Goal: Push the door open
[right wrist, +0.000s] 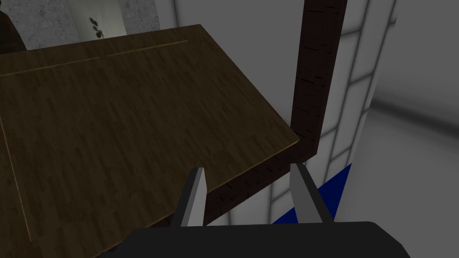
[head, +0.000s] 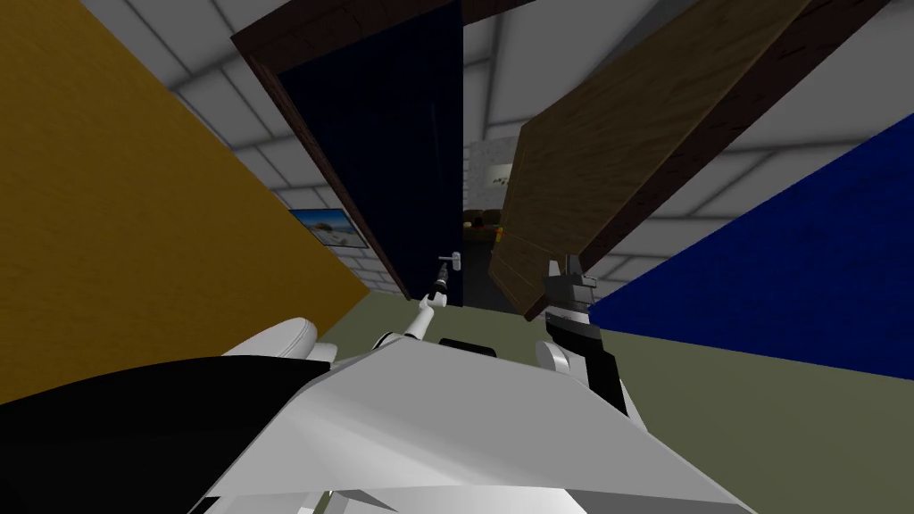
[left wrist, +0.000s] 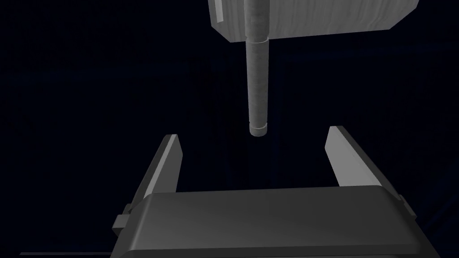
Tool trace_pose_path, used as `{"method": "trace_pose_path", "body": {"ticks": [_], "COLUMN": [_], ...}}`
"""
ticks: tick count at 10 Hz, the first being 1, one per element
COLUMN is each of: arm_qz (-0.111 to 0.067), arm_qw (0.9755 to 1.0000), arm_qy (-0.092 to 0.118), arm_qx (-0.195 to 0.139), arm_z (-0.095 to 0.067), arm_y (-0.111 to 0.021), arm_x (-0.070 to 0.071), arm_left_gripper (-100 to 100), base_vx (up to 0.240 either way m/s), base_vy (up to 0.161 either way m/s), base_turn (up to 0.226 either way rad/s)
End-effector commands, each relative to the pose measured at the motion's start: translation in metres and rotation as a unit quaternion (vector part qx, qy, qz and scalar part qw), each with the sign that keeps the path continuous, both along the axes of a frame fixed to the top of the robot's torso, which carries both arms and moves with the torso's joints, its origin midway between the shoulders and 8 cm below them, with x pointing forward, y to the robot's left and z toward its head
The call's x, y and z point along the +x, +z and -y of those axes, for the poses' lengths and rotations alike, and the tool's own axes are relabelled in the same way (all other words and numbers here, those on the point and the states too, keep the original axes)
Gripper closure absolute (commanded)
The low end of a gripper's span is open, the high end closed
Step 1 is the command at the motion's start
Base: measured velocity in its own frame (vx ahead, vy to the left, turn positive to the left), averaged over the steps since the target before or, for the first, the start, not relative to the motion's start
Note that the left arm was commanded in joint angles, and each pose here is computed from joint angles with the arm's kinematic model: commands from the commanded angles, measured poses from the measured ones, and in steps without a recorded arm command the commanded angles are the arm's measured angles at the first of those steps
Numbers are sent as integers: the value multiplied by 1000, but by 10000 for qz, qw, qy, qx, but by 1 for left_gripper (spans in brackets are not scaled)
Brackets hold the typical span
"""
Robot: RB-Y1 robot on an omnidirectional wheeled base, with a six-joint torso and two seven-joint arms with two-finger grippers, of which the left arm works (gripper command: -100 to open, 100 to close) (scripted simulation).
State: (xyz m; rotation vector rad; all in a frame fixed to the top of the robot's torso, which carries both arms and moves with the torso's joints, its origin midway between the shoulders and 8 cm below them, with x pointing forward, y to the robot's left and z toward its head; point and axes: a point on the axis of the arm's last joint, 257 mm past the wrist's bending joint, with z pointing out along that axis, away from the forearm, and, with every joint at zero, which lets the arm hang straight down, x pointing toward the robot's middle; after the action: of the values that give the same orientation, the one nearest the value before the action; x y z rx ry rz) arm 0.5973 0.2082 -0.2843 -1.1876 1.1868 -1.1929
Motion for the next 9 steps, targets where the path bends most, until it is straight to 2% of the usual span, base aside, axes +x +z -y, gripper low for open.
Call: {"method": "trace_pose_path", "body": {"ticks": [1, 3, 4, 7, 9], "arm_qz": [-64, -74, -58, -45, -44], "arm_qw": [10000, 10000, 10000, 9998, 9999], "arm_qy": [-26, -30, 32, 85, 102], "arm_qx": [-50, -53, 74, 149, 128], "arm_z": [7, 7, -10, -22, -23], "arm_y": [-5, -5, -4, -4, -4], "arm_x": [2, 3, 4, 5, 4], "arm_left_gripper": [-100, -100, -100, -100, -100], "base_vx": [-37, -25, 84, 180, 190], "base_vy": [121, 68, 20, -4, 3], "base_turn": [-65, -59, -26, -19, -21]}}
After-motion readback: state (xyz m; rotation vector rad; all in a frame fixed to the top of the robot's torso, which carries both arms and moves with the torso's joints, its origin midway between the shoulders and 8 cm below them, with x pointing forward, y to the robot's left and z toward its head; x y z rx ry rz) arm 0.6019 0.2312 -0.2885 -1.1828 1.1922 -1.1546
